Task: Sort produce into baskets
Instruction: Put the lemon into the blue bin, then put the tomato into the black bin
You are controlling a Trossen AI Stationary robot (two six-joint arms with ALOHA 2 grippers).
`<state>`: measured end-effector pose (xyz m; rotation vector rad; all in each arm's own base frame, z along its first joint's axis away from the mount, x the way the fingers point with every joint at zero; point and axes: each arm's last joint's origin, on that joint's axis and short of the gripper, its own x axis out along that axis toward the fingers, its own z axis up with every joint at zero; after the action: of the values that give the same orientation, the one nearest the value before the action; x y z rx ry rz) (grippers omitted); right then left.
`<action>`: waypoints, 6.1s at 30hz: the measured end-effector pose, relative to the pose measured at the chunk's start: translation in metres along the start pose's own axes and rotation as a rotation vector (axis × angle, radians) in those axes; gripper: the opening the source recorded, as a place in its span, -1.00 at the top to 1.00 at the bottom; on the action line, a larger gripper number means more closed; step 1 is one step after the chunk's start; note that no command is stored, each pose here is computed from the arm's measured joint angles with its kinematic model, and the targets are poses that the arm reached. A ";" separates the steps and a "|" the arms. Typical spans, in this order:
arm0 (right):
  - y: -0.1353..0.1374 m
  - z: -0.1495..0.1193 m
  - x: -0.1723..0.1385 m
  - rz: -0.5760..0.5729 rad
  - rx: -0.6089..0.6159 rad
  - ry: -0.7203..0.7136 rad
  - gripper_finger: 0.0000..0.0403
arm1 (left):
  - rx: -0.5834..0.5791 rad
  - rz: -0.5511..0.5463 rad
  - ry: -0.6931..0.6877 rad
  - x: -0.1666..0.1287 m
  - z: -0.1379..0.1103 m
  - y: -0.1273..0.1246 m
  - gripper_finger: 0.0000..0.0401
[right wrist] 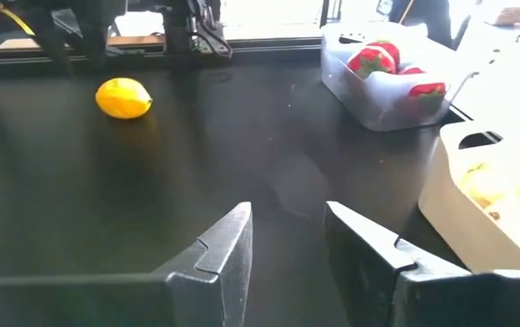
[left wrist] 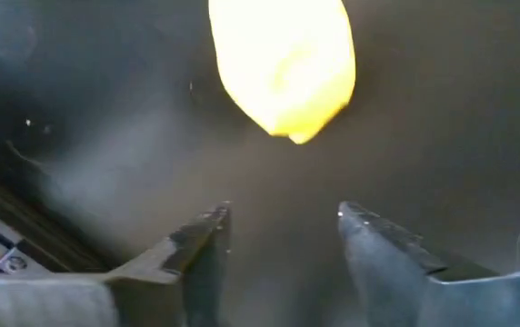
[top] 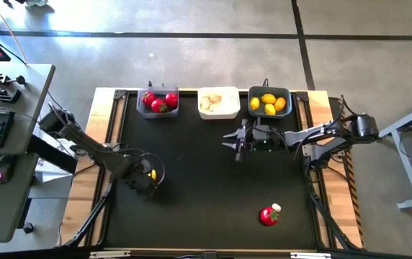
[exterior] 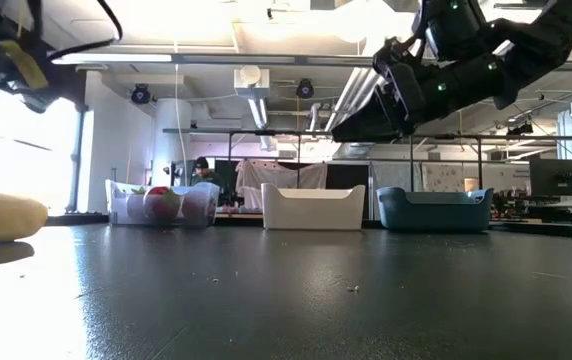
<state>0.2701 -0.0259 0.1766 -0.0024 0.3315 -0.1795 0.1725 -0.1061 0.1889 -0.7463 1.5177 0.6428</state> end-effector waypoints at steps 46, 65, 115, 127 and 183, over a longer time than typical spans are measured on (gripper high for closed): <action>-0.002 0.003 0.000 -0.005 0.124 -0.028 0.35 | 0.346 0.008 -0.641 0.026 0.087 0.012 0.34; -0.001 0.046 0.005 0.023 0.256 -0.264 -0.30 | 0.767 -0.560 -1.293 -0.030 0.209 0.029 0.37; -0.015 0.128 0.029 -0.297 -0.010 -0.139 0.31 | 0.697 -0.491 -1.312 -0.031 0.218 0.009 -0.11; -0.095 0.096 -0.022 -0.708 0.073 0.356 0.31 | 0.752 -0.501 -1.313 -0.030 0.211 -0.001 -0.11; -0.197 0.008 -0.011 -1.010 0.373 0.729 -0.18 | 0.754 -0.552 -1.288 -0.029 0.201 -0.012 -0.11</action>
<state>0.2282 -0.2177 0.1935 0.2746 1.0048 -1.2598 0.3097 0.0428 0.2016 -0.0399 0.2376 0.0132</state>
